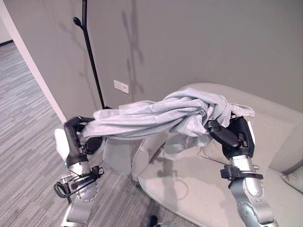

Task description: Hang the clothes on the sofa on the clothes rack.

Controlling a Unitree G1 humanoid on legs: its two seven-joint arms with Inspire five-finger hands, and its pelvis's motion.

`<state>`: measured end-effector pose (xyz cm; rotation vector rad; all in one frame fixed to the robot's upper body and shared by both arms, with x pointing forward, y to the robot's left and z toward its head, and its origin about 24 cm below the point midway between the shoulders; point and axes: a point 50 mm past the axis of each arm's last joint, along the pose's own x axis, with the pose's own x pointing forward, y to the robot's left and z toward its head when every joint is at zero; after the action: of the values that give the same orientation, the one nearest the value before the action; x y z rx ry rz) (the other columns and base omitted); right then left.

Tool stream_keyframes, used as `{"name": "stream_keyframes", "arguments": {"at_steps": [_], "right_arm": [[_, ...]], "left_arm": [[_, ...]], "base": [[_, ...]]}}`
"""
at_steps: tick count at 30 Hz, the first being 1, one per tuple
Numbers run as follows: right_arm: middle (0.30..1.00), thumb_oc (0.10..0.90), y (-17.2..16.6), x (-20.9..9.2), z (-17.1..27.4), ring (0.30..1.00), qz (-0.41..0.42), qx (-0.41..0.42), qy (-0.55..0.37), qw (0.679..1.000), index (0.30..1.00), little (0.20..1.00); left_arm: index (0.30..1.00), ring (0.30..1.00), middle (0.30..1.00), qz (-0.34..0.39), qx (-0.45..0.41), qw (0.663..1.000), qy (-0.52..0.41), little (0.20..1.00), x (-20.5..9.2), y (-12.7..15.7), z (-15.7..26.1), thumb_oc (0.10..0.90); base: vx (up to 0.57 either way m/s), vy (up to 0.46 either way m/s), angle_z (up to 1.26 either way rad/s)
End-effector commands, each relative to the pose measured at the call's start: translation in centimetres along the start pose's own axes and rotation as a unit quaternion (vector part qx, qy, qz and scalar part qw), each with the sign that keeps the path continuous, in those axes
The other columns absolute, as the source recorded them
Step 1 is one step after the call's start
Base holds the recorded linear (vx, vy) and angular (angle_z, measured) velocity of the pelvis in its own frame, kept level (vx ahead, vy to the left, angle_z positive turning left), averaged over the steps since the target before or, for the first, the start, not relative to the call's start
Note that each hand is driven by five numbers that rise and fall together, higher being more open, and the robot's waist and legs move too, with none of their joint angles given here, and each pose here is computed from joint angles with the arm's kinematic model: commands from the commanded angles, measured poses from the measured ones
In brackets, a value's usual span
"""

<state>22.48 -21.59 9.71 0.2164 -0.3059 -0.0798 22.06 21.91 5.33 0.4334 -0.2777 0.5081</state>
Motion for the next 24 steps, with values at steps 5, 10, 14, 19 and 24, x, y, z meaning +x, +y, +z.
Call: {"name": "stream_keyframes", "arguments": {"at_steps": [5,10,14,19,24], "right_arm": [[0.300,0.400,0.5,1.8,4.7,0.300,0.011,0.018,-0.150,0.988,0.300,0.300],[0.300,0.400,1.6,2.2,5.0,0.300,0.041,-0.010,-0.154,0.987,0.300,0.300],[0.300,0.400,2.0,2.4,5.0,0.300,0.057,-0.030,-0.149,0.987,0.300,0.300],[0.300,0.400,1.8,2.8,4.8,0.300,0.051,-0.037,-0.143,0.988,0.300,0.300],[0.300,0.400,1.3,2.7,4.4,0.300,0.042,-0.057,-0.129,0.989,0.300,0.300]], "left_arm": [[0.300,0.300,0.300,-0.031,-0.117,0.990,-0.071,0.300,0.0,-0.1,3.5,0.400],[0.300,0.300,0.300,-0.027,-0.104,0.991,-0.079,0.300,0.3,-0.1,3.6,0.400],[0.300,0.300,0.300,-0.023,-0.092,0.992,-0.082,0.300,0.6,-0.3,3.6,0.400],[0.300,0.300,0.300,-0.018,-0.092,0.991,-0.094,0.300,0.8,-0.6,3.9,0.400],[0.300,0.300,0.300,-0.065,-0.099,0.988,-0.097,0.300,0.6,-2.1,4.1,0.400]], "base": [[-0.02,-0.008,-0.07],[-0.03,0.081,-0.01],[0.06,0.162,-0.21],[0.09,0.351,-0.08],[0.10,0.518,-0.06]]}}
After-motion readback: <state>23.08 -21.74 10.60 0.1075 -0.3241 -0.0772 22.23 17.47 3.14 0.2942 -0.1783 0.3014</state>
